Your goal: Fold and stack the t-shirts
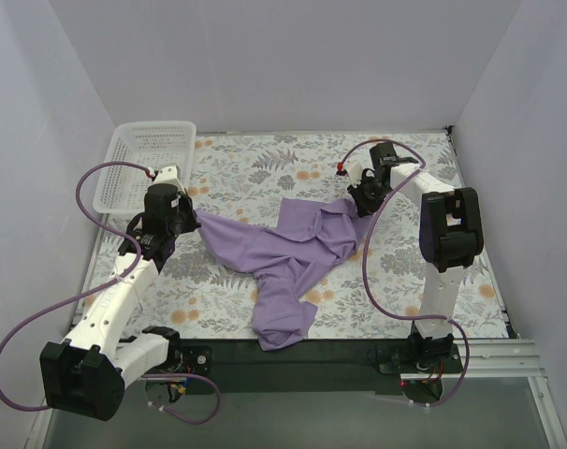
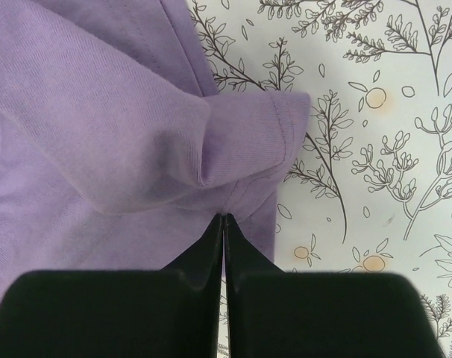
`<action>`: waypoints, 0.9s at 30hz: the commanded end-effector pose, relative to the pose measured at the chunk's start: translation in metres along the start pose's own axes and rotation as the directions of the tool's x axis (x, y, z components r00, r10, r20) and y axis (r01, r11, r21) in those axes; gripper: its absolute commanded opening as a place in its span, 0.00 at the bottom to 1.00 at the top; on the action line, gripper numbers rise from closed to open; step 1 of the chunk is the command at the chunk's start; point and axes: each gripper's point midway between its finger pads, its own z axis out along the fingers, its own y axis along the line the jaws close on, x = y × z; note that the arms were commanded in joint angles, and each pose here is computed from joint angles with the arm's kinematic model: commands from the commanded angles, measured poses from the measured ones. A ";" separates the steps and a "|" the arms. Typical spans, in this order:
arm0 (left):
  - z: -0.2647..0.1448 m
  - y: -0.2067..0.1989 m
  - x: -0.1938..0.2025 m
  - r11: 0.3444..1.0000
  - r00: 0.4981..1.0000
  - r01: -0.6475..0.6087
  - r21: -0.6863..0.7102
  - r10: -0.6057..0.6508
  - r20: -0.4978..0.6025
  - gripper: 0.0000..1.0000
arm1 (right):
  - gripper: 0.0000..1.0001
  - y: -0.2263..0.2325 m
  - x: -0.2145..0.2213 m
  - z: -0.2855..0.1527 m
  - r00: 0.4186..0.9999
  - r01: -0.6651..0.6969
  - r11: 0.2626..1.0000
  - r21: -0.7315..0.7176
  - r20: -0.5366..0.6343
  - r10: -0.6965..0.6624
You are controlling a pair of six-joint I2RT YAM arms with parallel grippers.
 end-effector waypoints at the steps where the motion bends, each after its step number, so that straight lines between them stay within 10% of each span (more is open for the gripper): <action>1: -0.001 0.001 -0.002 1.000 1.000 -0.002 0.006 0.001 0.014 0.00 | 0.01 -0.003 -0.015 -0.006 0.999 0.015 1.000 0.018 0.032 -0.016; 8: -0.005 -0.002 -0.008 1.000 1.000 -0.001 0.017 0.000 0.030 0.00 | 0.01 -0.002 -0.027 -0.026 0.996 0.013 0.999 0.039 0.085 -0.017; 18: -0.077 -0.039 -0.098 0.980 0.958 -0.007 0.200 -0.051 0.283 0.00 | 0.01 0.037 -0.050 -0.164 0.934 0.074 0.967 0.245 0.322 -0.153; 27: -0.232 -0.068 -0.249 0.930 0.702 -0.044 0.366 -0.232 0.674 0.00 | 0.01 0.041 -0.099 -0.420 0.747 -0.083 0.723 0.686 0.523 -0.410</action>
